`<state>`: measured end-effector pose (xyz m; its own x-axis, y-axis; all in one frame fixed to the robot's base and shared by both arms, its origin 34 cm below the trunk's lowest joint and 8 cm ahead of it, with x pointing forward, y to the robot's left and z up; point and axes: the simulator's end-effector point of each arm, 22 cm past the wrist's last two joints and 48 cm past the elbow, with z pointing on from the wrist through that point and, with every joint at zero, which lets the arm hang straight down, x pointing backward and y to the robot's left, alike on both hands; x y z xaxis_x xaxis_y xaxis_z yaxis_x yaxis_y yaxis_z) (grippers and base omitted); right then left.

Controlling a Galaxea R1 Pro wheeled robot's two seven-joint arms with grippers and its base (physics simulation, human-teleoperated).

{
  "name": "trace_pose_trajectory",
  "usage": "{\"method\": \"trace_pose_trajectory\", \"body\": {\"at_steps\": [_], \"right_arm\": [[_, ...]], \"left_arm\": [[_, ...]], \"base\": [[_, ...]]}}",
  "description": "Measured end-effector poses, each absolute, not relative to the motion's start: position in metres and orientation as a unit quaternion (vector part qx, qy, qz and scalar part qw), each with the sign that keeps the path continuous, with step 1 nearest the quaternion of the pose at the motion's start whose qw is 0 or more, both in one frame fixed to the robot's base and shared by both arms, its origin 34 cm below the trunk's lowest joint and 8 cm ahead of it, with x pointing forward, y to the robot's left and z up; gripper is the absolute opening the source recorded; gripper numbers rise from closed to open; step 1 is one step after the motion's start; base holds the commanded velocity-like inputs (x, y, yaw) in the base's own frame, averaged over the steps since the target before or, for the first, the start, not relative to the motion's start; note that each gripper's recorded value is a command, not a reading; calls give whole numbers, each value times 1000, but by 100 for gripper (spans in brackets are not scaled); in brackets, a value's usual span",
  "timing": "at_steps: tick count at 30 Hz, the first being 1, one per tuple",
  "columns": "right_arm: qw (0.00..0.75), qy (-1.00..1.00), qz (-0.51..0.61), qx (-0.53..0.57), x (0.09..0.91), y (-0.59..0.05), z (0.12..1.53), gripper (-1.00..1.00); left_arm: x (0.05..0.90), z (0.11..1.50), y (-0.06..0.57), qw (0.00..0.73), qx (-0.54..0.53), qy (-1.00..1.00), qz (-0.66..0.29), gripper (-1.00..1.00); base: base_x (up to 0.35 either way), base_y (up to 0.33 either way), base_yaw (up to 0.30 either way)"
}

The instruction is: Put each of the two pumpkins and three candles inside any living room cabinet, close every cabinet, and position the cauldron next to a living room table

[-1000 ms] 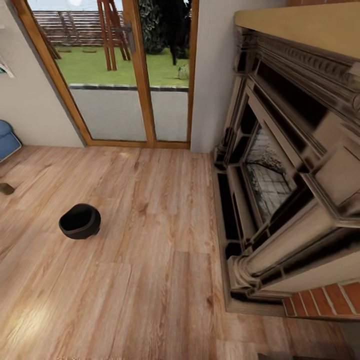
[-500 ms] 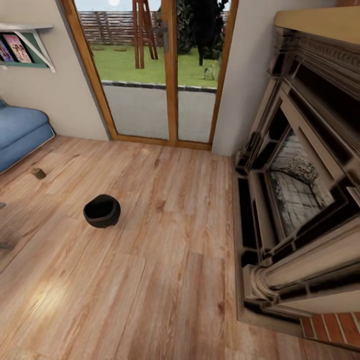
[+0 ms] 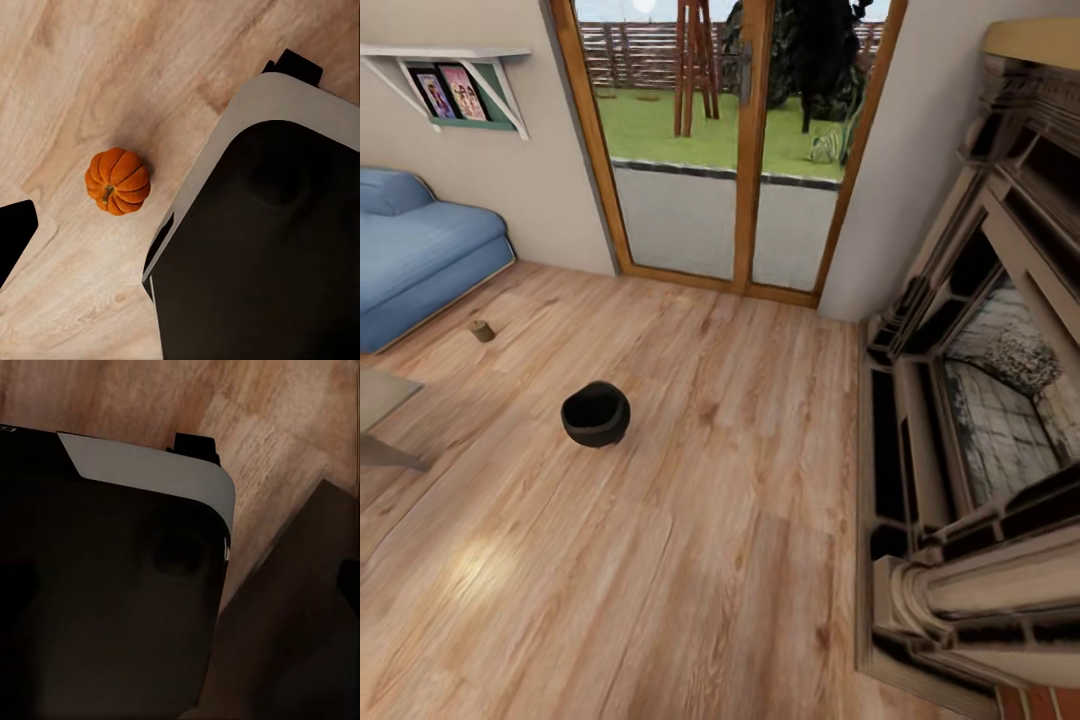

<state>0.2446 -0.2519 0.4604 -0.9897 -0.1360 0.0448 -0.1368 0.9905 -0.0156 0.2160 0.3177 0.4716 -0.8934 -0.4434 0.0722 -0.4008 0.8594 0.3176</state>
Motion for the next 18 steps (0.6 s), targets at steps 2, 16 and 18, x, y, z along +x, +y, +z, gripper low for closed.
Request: {"method": "trace_pose_trajectory", "body": {"at_steps": [2, 16, 18], "right_arm": [[22, -997, 10, 68, 245, -254, 460, 100], [19, -997, 13, 68, 247, -257, 461, 100], [18, -997, 12, 68, 248, -256, 461, 100]], "left_arm": [[216, 472, 318, 72, 219, -962, -149, 100], [218, 472, 318, 68, 221, -962, -148, 100], [220, 472, 317, 67, 221, -962, -148, 100]], "base": [[321, 0, 12], [121, 0, 1], [1, 0, 0]]}}
